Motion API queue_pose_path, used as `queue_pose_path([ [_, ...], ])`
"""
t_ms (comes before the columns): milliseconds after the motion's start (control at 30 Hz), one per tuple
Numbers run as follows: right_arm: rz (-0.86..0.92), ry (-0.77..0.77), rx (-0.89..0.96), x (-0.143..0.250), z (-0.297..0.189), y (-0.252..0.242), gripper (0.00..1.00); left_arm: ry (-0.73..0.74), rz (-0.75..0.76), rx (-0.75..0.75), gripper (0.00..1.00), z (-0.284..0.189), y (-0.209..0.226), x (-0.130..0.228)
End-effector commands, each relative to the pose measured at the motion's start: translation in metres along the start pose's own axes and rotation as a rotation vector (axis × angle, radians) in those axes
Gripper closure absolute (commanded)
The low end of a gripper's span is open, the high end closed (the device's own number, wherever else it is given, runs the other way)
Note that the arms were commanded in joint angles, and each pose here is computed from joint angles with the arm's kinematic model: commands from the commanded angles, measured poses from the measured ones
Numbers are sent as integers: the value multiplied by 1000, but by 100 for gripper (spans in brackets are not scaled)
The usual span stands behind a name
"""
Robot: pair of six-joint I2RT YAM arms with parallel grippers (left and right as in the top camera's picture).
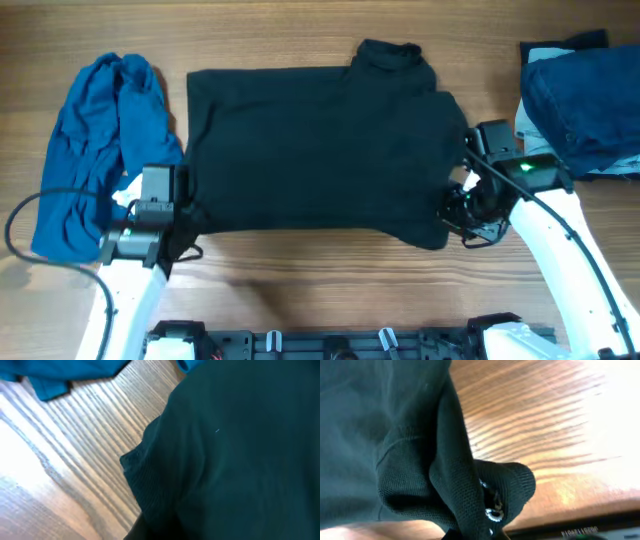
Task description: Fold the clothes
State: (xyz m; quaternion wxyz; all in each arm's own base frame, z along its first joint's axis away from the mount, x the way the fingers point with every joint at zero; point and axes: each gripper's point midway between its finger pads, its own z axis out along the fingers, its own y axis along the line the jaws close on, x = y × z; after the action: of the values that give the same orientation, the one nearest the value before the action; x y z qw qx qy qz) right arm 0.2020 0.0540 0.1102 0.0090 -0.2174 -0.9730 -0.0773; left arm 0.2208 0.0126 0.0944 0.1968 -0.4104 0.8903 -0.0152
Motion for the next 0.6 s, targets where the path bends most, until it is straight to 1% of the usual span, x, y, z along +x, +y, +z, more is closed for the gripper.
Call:
queue_pose_path([
  [0,37,-55,4,-1,-14,-11,96,-24,11,-6,96,-8,4,-5],
  [100,57,-87,-19,4,-27,-17,96,6,15,-13,96,-8,6,2],
  [200,51,-141,-52,-2,-33,-13,96,-3,13,-5,96,-8,4,-1],
  [367,-7,-237,-105,-36,-31,6,96,-62,3,19,96,-4,-7,-15],
  [467,-26,-237,-103,-55,-17,15,96,-74,1,24,96,3,-14,-21],
  [567,-27,-197,-83,-66,3,18,96,-66,3,14,96,14,-19,-23],
])
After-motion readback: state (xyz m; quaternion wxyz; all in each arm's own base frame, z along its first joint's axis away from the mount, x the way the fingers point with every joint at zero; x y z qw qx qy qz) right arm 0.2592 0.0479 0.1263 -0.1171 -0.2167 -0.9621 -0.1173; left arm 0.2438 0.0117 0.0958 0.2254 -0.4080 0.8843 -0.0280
